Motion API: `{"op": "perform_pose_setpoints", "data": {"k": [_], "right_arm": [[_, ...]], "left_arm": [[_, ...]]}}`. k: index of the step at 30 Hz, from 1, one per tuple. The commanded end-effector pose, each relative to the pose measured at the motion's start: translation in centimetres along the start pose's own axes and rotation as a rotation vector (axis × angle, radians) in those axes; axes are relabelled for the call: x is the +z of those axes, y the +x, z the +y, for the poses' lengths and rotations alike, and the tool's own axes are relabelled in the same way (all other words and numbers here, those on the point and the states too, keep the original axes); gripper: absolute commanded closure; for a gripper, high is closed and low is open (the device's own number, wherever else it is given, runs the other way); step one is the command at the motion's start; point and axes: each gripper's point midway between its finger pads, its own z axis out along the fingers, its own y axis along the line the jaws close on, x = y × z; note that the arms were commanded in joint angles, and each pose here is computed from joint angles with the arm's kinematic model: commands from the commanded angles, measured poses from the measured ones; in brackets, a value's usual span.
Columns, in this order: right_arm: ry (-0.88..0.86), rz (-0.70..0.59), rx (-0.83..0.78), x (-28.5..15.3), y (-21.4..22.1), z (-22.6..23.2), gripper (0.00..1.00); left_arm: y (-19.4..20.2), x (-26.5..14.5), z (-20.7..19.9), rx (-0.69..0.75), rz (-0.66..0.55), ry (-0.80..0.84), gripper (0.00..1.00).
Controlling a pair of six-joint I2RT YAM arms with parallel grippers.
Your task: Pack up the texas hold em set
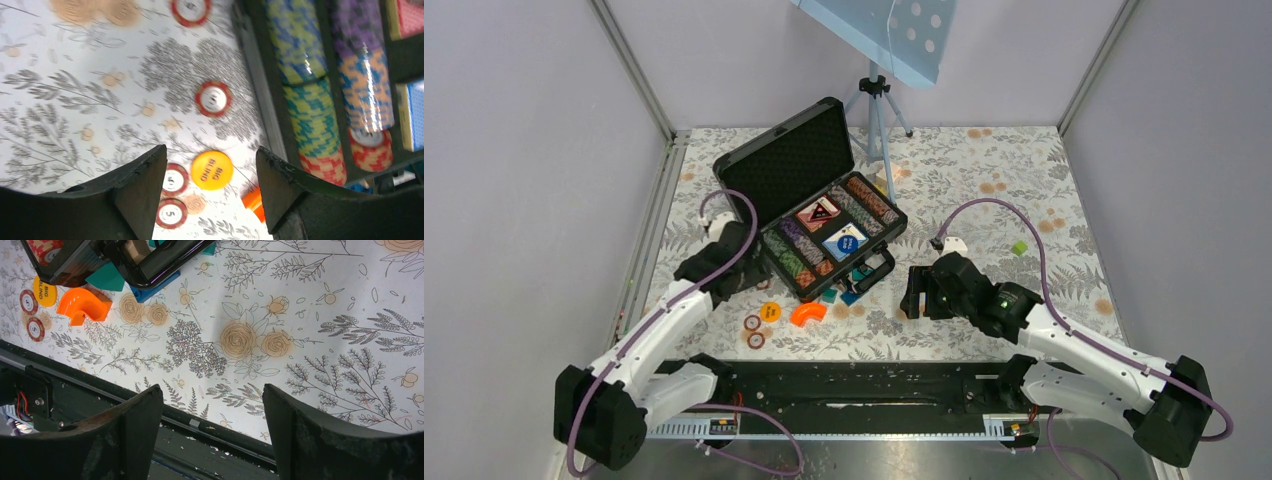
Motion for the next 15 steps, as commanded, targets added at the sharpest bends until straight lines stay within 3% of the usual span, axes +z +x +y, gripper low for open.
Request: {"op": "perform_pose_setpoints", "data": {"k": [1,10,15], "right_arm": [[-0.02,-0.022,0.017,-0.3,-0.9,0.9,0.21],[-0.015,-0.021,0.014,-0.6,-0.7,0.5,0.21],[0.001,-0.024,0.001,-0.6,-0.6,0.1,0.21]], "left_arm": [[-3.3,-0.1,2.1,-0.07,-0.073,-0.032,0.35],[-6.2,4.6,5.5,-0.354,-0.016,-0.031,0.37],[-7.0,7.5,4.6,-0.405,0.021,-0.019,0.38]]}}
